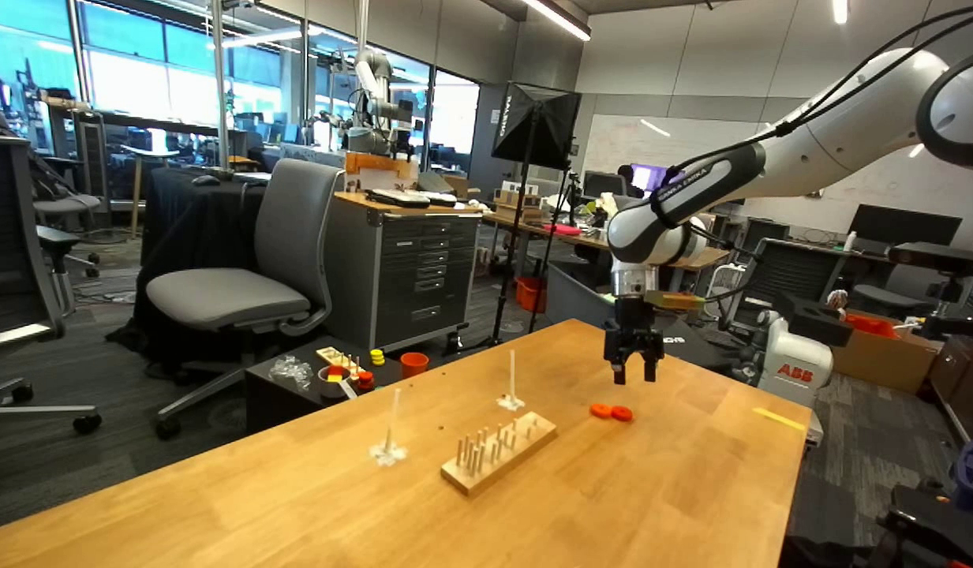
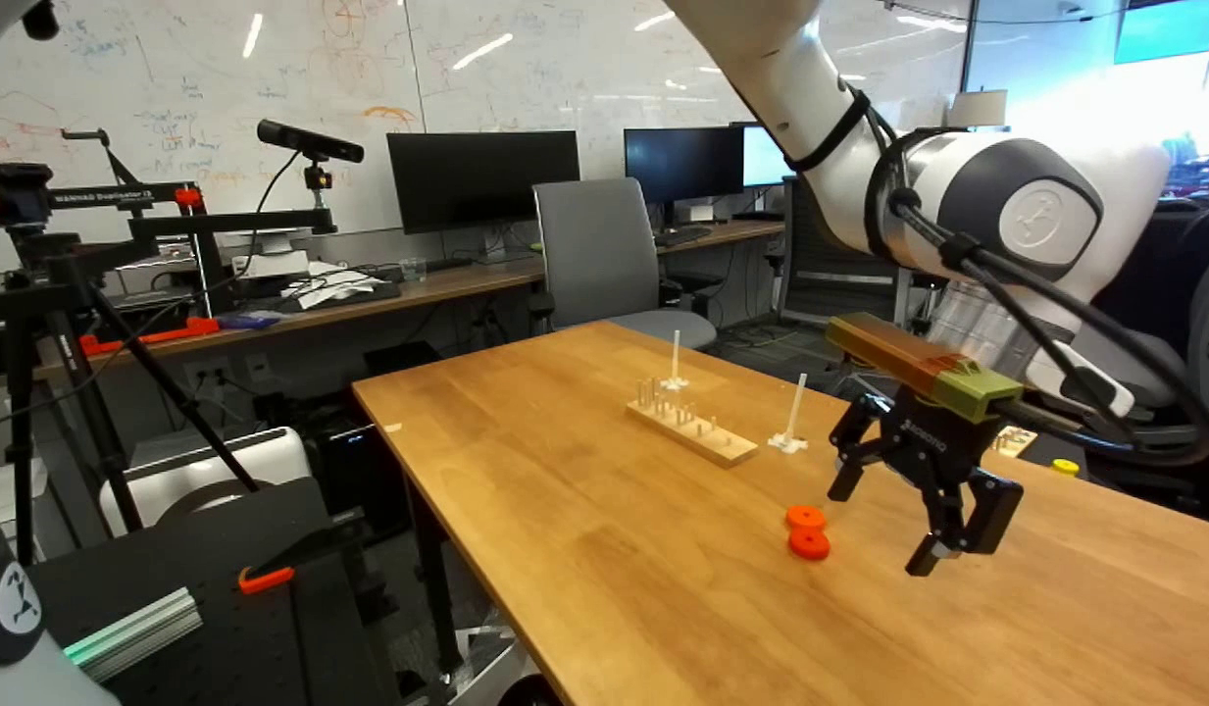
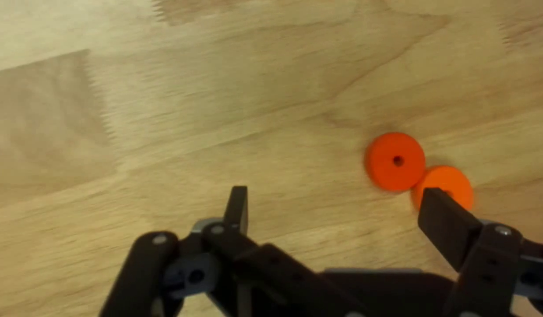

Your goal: Pick the orange ring and put it on the object on the table

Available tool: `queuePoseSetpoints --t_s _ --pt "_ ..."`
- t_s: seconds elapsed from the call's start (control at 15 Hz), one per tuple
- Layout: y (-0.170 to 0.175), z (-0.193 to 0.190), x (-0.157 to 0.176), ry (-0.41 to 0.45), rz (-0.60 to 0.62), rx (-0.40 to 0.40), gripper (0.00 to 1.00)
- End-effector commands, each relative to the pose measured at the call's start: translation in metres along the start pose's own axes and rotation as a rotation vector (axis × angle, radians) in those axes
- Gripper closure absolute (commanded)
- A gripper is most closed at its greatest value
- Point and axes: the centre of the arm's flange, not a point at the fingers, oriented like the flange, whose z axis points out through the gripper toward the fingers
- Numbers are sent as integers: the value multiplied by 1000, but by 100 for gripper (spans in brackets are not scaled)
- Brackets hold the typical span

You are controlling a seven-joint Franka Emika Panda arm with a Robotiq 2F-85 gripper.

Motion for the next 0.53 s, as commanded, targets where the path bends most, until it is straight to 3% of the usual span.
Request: queuePoseSetpoints --t_s 0.0,0.07,0.13,0.27,0.47 --pt "1 -13 -31 35 -38 -195 0" --pt "-6 -15 -38 64 -52 -240 0" --pt "6 -8 -6 24 -41 -152 0" --pt "-1 -11 -11 41 -58 -198 0" --pt "-6 -11 -15 45 -64 -206 0"
